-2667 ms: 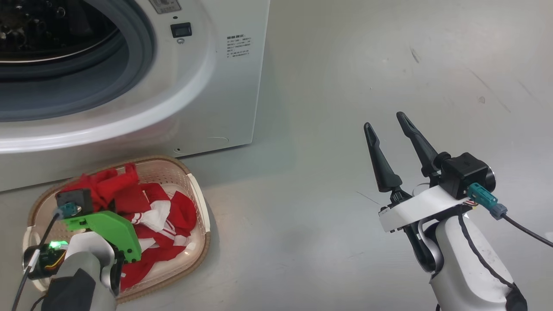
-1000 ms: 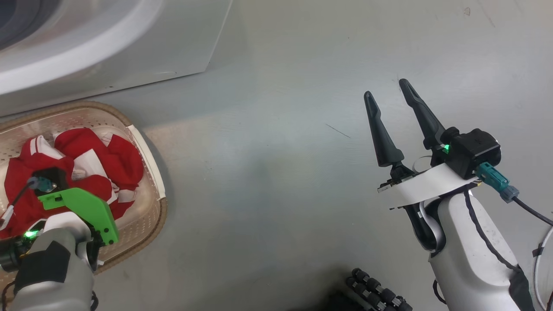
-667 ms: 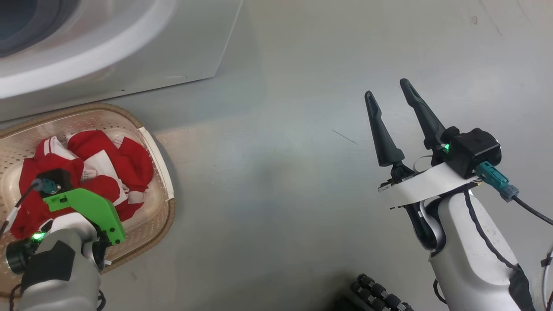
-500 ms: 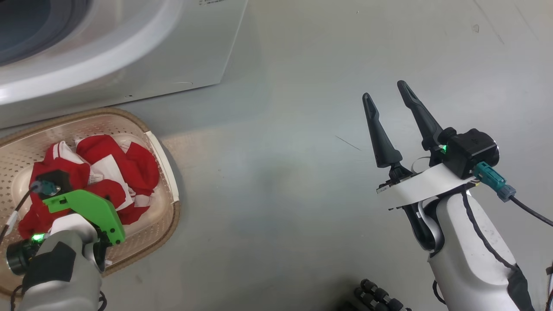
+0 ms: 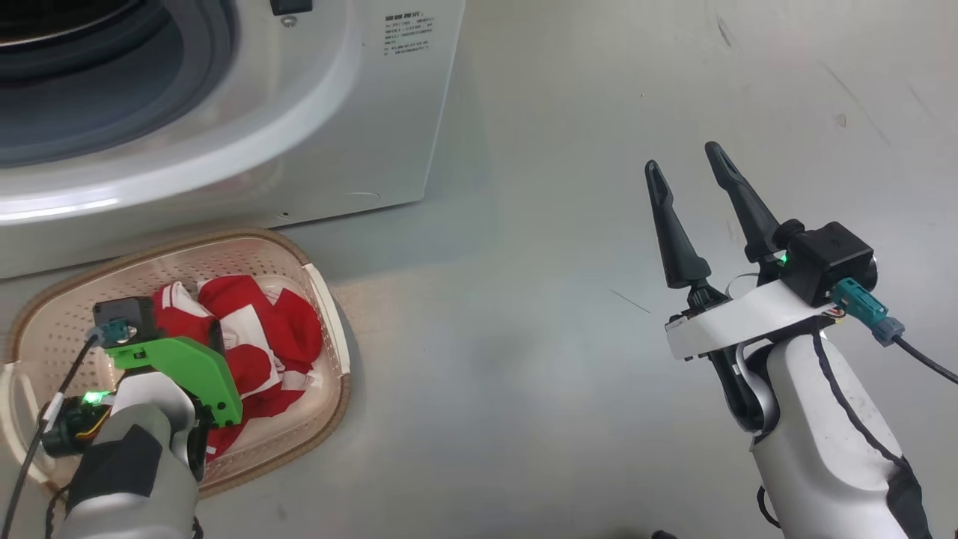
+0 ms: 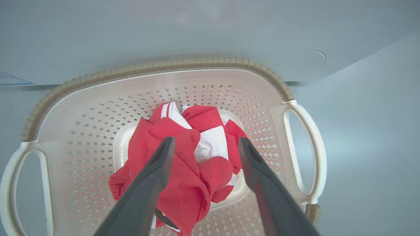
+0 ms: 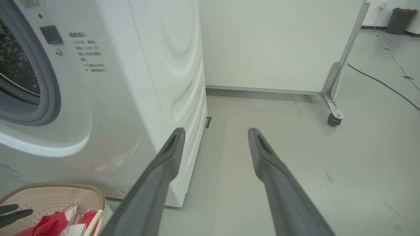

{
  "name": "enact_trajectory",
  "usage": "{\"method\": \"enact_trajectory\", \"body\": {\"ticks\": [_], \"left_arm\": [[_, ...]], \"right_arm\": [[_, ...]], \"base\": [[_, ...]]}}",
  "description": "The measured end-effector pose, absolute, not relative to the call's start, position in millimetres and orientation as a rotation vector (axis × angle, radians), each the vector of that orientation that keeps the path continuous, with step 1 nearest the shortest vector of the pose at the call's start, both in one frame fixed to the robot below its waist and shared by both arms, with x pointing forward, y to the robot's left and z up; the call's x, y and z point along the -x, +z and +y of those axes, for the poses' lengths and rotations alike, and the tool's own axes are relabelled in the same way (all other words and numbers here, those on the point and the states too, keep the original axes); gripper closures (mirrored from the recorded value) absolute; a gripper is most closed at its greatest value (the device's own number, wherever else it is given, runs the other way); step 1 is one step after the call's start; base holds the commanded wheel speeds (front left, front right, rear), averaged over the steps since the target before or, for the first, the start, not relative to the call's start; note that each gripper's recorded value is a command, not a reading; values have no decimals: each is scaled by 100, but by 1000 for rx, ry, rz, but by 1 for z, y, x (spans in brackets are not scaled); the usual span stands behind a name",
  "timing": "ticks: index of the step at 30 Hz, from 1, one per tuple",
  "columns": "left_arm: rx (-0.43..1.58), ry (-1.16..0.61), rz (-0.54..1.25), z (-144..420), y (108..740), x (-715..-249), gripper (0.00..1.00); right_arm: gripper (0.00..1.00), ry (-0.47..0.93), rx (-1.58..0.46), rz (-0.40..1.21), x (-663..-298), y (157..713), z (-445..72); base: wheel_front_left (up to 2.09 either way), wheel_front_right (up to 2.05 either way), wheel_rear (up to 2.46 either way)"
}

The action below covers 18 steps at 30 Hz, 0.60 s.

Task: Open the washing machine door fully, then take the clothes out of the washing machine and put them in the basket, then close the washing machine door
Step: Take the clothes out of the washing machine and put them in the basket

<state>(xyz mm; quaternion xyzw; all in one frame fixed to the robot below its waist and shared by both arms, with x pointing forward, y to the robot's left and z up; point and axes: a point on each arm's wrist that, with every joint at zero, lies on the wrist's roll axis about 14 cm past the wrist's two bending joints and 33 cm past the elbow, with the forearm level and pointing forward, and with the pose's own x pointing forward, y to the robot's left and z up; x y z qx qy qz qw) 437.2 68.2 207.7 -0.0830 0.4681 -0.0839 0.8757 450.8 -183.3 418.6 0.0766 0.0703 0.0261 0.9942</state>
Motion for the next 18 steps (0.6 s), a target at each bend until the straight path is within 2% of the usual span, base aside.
{"method": "enact_trajectory", "body": {"ticks": [10, 18], "left_arm": [[199, -199, 684, 74, 281, -466, 0], [211, -195, 511, 85, 335, -468, 0]], "right_arm": [[0, 70, -151, 59, -448, 453, -180], [0, 90, -169, 41, -429, 465, -170]], "base": [[0, 0, 0], [0, 0, 0]]}}
